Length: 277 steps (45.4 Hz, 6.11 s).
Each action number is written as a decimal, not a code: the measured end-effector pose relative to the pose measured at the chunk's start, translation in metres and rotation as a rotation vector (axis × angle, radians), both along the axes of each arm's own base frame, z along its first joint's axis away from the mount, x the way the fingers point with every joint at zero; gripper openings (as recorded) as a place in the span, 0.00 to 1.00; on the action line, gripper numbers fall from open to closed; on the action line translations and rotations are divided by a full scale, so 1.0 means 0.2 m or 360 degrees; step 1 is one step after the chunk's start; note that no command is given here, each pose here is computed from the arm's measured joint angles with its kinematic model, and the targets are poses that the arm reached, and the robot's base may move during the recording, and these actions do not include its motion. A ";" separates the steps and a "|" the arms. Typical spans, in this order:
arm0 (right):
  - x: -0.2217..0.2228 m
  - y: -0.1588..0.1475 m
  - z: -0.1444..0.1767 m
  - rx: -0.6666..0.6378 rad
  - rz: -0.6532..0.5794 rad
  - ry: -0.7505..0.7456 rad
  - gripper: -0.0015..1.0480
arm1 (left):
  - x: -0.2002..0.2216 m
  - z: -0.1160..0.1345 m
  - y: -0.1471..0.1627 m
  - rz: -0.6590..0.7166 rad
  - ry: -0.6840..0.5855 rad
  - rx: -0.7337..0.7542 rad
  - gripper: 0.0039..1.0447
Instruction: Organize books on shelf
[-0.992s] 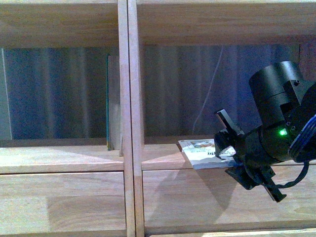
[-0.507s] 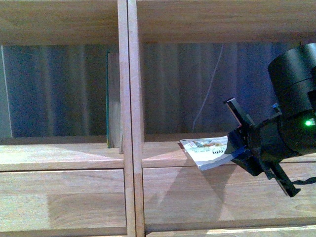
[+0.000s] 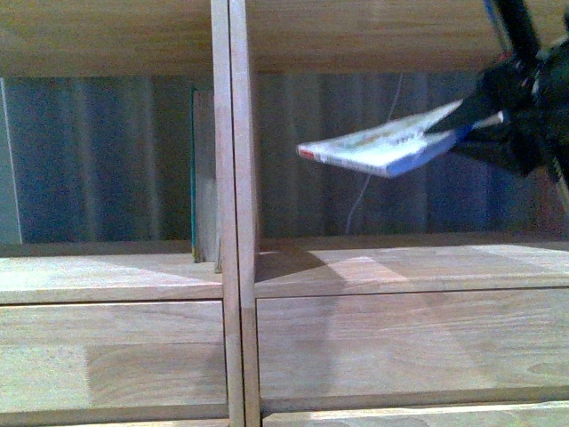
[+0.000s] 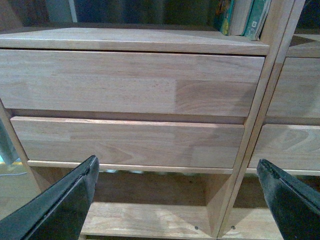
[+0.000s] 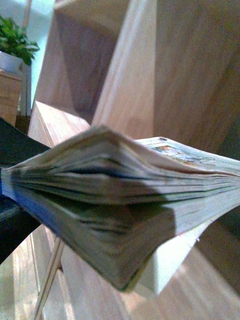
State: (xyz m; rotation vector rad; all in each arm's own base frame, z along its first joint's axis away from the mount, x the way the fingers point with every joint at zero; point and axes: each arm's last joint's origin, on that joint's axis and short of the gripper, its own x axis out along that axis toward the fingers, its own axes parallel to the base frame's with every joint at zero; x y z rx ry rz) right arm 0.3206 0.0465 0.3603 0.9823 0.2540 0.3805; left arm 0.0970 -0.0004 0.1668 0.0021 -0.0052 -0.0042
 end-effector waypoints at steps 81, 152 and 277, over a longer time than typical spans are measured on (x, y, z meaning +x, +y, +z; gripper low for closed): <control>-0.54 0.40 0.08 -0.0221 0.0766 -0.0413 0.07 | 0.54 0.66 -0.13 -0.1193 -0.0327 -0.1410 0.93; -0.69 0.43 0.06 -0.0188 0.0840 -0.0423 0.23 | 0.53 0.73 -0.22 -0.1231 -0.0298 -0.1577 0.06; -1.06 -0.23 -0.95 -0.1550 -0.0614 -0.0424 0.03 | 2.00 0.53 -0.32 -0.0213 -0.0400 0.0354 0.94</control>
